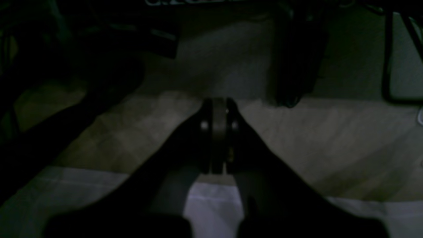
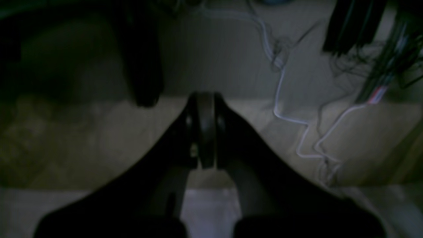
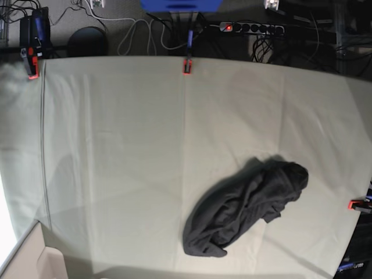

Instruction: Layout the t-shirt on the table in an organized manner, then fold the t-shirt properly

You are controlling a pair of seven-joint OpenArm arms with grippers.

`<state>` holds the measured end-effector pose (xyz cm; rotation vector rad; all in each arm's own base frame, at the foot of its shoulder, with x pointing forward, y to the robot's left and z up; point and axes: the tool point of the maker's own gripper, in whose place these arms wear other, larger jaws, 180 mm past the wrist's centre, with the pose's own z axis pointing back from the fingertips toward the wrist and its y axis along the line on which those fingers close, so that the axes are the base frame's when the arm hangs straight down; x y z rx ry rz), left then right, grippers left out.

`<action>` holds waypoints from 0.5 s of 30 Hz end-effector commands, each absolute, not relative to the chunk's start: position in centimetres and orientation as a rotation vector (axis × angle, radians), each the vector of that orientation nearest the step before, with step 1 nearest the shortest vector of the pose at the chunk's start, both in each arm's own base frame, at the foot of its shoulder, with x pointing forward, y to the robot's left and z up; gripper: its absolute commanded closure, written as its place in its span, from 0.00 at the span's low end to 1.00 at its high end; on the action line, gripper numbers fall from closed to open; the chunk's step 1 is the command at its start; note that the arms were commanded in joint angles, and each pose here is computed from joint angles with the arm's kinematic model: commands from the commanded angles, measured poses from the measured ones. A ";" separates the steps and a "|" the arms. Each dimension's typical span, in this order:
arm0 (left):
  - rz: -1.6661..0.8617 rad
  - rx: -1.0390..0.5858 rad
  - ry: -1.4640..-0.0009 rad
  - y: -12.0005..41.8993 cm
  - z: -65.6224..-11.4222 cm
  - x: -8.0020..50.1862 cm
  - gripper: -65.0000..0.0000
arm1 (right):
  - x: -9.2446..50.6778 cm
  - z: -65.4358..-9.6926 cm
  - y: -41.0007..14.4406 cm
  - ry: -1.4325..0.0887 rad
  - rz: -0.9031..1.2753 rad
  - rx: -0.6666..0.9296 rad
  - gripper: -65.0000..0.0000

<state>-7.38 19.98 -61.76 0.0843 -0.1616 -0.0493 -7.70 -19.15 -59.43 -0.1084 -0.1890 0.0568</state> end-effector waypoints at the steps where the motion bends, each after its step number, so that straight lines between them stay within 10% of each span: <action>1: -0.057 0.085 -0.174 20.2 -61.1 -7.9 1.00 | -8.0 -58.5 -19.8 -0.208 0.071 -0.114 1.00; 15: -0.114 -0.005 -0.567 16.5 -49.1 -0.3 1.00 | 0.3 -46.6 -18.2 -0.522 0.151 -0.094 1.00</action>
